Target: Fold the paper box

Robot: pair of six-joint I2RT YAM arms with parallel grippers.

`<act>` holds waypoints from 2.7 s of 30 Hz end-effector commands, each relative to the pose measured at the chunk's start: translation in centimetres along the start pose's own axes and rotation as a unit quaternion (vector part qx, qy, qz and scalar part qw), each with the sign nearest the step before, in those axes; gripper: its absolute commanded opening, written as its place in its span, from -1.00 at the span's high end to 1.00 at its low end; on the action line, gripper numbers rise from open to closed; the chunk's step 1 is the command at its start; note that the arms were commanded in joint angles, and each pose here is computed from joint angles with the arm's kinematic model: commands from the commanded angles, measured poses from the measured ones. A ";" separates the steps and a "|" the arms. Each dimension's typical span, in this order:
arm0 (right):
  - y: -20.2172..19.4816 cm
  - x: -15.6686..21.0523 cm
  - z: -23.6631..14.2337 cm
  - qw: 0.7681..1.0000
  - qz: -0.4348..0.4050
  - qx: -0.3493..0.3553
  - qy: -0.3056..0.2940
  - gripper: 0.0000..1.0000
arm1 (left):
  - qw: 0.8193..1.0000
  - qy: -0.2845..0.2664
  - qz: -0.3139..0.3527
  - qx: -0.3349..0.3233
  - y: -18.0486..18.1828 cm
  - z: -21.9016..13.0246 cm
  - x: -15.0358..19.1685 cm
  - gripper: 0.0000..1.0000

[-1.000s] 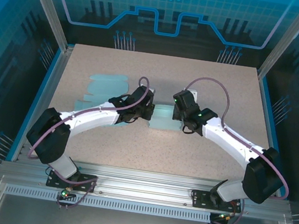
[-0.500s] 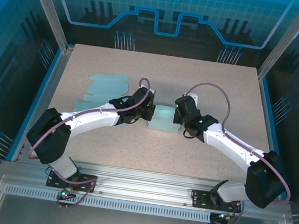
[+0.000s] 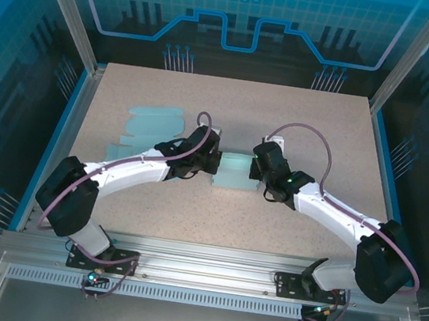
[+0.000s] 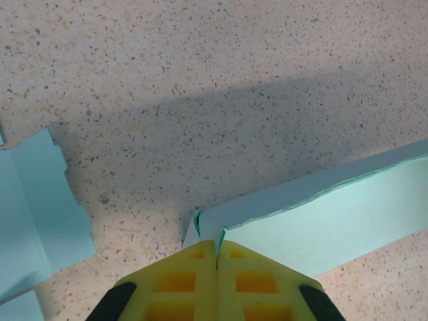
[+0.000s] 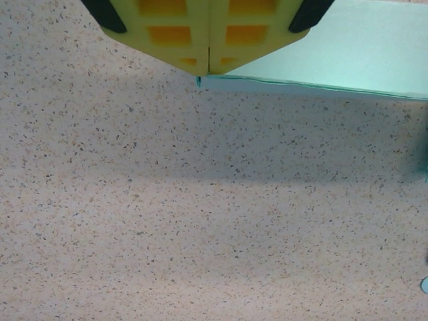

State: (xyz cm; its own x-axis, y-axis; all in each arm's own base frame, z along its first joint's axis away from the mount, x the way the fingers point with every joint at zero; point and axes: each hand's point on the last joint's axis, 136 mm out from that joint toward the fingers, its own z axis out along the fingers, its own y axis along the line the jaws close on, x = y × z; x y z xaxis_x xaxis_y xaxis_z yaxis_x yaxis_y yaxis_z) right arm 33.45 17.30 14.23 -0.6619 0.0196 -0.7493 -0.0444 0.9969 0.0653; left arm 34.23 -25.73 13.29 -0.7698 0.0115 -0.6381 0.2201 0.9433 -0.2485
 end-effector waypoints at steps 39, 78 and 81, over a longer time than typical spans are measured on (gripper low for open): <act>3.5 2.5 -1.2 0.997 -0.068 -0.037 0.017 1.00 | 0.993 0.021 -0.082 0.080 -2.7 -0.8 2.1 1.00; 1.8 -3.5 -0.9 0.988 -0.074 -0.049 -0.127 1.00 | 0.973 -0.201 0.033 0.112 -5.6 -0.2 -6.9 1.00; 1.8 -4.7 -0.9 0.984 -0.077 -0.052 -0.152 1.00 | 0.963 -0.238 0.051 0.115 -5.9 -0.3 -8.0 1.00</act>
State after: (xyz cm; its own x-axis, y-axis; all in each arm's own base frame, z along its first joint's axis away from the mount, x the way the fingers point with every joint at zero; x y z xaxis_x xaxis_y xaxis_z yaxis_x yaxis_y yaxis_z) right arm 34.18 15.36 14.72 -0.5137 -0.1235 -0.8490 -0.0905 0.9919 -0.0895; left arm 37.63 -27.83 14.41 -0.5623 -0.0582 -0.8249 0.3017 0.9143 -0.2702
